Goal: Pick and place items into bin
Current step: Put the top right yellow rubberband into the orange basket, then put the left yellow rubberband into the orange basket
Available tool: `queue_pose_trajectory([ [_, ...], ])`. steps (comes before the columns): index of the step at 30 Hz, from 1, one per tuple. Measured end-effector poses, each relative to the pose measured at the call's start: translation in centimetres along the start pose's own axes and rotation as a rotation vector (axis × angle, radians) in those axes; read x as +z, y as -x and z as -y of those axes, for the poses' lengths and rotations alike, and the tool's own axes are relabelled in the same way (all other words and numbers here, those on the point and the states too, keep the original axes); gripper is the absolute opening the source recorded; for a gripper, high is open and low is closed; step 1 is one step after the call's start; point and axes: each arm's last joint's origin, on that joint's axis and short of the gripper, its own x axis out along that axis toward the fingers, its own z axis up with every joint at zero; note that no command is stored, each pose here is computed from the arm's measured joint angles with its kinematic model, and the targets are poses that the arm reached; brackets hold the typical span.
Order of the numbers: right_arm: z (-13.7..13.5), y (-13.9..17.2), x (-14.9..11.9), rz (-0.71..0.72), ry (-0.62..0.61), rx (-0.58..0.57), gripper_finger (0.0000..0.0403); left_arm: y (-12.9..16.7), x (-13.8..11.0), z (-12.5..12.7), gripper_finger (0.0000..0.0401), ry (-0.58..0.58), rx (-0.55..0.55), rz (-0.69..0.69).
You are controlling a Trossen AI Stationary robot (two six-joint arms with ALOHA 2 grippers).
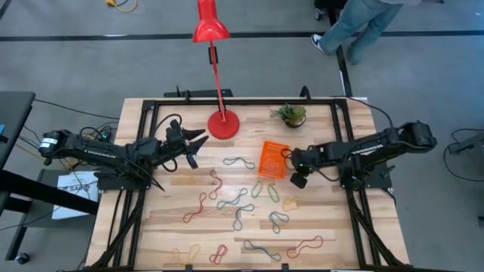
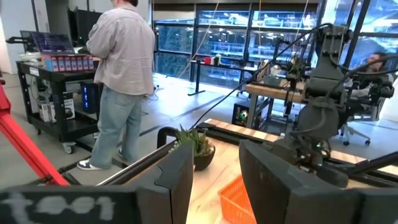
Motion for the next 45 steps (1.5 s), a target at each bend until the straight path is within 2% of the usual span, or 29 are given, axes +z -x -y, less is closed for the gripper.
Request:
queue_pose_trajectory([
  [5,-1.7,3.1,1.6,-0.024,-0.015,-0.029,0.0001,0.0,0.2,0.0,0.0121,0.009,0.0,0.015],
  [8,-2.5,6.0,2.2,-0.066,0.0,-0.152,0.0001,0.0,0.2,0.0,0.0121,0.011,0.0,0.018],
  [12,-3.6,9.9,3.4,0.038,0.059,-0.32,0.0,0.0,0.3,0.0,0.0121,0.014,0.0,0.027],
  [15,-4.3,11.9,4.9,0.197,0.092,-0.375,0.0,0.0,0.5,0.0,0.0121,0.003,0.0,0.043],
  [19,-5.1,12.7,6.8,0.344,0.16,-0.345,0.0,0.0,0.5,0.0,0.0121,0.001,-0.001,0.043],
  [22,-5.1,12.7,7.8,0.393,0.179,-0.295,0.0,0.0,0.4,0.0,0.0121,-0.002,0.0,0.033],
  [25,-4.7,12.2,8.3,0.379,0.175,-0.293,0.0,0.0,0.3,0.0,0.0121,-0.005,0.0,0.025],
  [30,-4.0,9.7,8.4,0.278,0.171,-0.327,0.0,0.0,0.2,0.0,0.0121,-0.006,-0.014,0.018],
  [34,-4.2,6.9,8.8,0.192,0.161,-0.319,0.0,0.0,0.0,0.0,0.0121,-0.013,-0.016,-0.004],
  [38,-4.6,3.7,9.1,0.104,0.186,-0.362,0.0002,0.0,-0.4,0.0,0.0121,-0.017,-0.012,-0.034],
  [45,-4.8,-0.7,9.3,-0.062,0.261,-0.42,0.0038,0.0,-1.0,-0.1,0.0121,-0.026,-0.001,-0.09],
])
